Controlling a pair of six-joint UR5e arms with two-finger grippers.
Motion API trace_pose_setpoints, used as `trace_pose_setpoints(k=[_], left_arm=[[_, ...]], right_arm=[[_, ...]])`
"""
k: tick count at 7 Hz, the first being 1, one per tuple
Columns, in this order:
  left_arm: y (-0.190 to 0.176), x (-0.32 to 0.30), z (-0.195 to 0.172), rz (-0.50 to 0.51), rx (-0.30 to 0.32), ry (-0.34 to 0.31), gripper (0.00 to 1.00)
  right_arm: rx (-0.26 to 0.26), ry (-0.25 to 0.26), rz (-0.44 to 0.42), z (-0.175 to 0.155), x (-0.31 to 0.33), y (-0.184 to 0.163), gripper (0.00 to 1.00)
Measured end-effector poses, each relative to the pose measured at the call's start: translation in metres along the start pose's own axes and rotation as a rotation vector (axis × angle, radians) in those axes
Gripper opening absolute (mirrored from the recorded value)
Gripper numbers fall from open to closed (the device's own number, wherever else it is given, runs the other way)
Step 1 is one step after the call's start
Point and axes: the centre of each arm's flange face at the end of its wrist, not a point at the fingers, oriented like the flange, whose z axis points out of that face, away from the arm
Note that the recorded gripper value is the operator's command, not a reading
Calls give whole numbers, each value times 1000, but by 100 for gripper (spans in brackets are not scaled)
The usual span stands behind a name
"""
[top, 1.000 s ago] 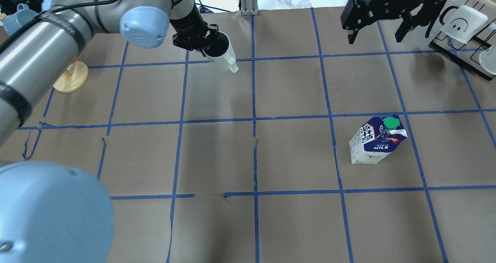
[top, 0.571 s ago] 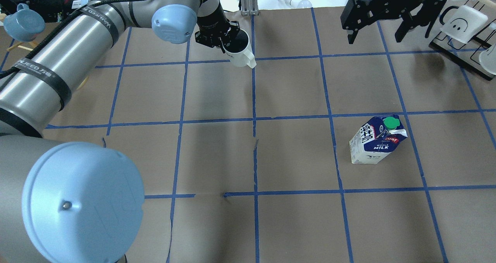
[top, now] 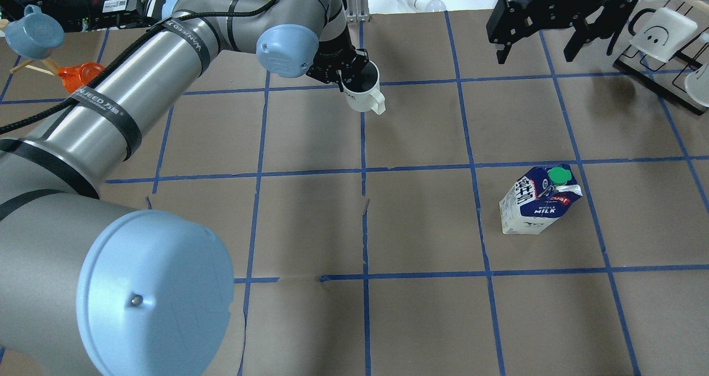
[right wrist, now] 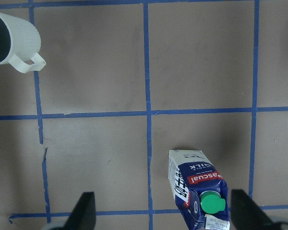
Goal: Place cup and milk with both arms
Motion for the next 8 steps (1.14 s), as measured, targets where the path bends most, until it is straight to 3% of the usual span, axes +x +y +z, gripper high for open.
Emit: trace_pose_setpoints(k=[4,8], left_arm=[[26,15,21,40,-23,-14,0],[72,-25,33,104,-82,-91,0]], right_arm=[[-2,0,0,1,0,-1,100],[-9,-5,0,5,0,-3,100]])
